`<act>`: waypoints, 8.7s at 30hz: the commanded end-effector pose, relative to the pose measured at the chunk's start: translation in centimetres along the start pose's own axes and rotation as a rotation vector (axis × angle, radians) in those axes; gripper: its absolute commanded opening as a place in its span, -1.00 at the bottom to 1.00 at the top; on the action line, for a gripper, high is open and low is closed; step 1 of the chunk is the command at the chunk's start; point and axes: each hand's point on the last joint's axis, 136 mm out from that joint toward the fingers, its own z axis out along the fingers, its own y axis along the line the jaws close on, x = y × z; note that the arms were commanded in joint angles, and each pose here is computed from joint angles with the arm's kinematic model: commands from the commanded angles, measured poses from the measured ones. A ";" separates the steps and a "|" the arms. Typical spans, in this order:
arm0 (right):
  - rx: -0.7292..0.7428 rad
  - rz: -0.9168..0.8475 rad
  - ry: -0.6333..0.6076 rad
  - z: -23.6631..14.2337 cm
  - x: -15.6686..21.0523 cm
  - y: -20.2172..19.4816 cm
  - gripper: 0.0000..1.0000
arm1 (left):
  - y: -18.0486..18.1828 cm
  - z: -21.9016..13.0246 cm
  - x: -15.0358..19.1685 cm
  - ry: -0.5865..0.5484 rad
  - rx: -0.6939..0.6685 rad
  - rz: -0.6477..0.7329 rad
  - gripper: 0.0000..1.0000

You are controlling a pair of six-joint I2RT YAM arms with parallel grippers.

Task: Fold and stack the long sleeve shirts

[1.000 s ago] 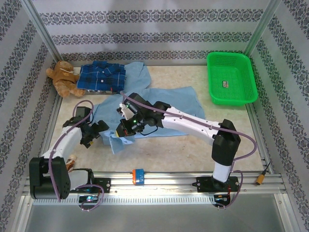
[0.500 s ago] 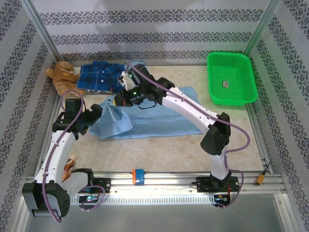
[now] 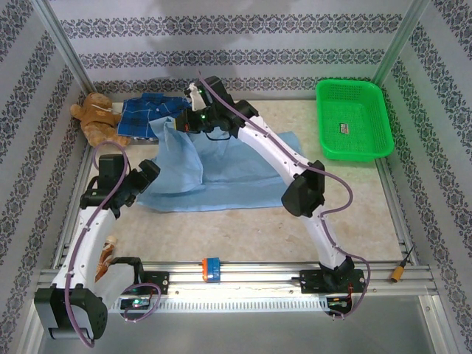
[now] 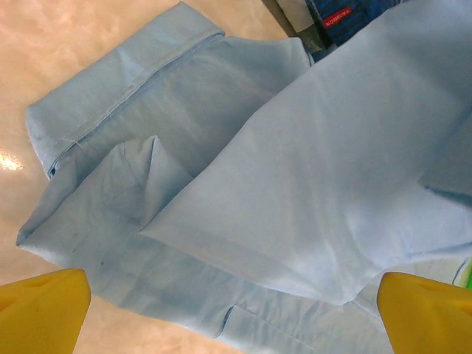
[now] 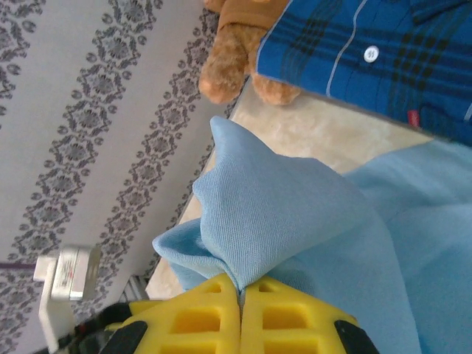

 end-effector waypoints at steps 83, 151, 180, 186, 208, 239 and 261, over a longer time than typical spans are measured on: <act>0.486 0.018 0.139 -7.9 24.9 -14.8 0.40 | -4.0 6.4 0.7 0.103 0.138 0.161 0.95; 0.342 0.280 -0.043 -4.7 18.4 -20.0 -0.08 | -5.4 4.3 0.8 0.065 0.187 0.353 0.99; 0.293 0.240 0.005 -7.7 17.2 -16.5 -1.00 | -5.6 4.8 0.0 0.049 0.171 0.317 1.00; 0.293 0.243 0.063 -12.4 18.8 -15.2 -1.00 | -6.3 5.9 0.4 0.061 0.185 0.261 1.00; 0.222 0.283 0.118 -11.9 16.7 -18.0 -1.00 | -6.8 12.2 4.0 0.181 0.080 0.127 0.95; 0.439 0.275 0.292 -11.1 17.5 -23.7 -0.07 | -6.1 8.3 -1.5 0.012 0.053 0.122 0.96; 0.412 0.469 0.104 -7.5 20.9 -21.6 0.18 | -7.0 14.6 8.9 0.252 0.159 0.229 0.92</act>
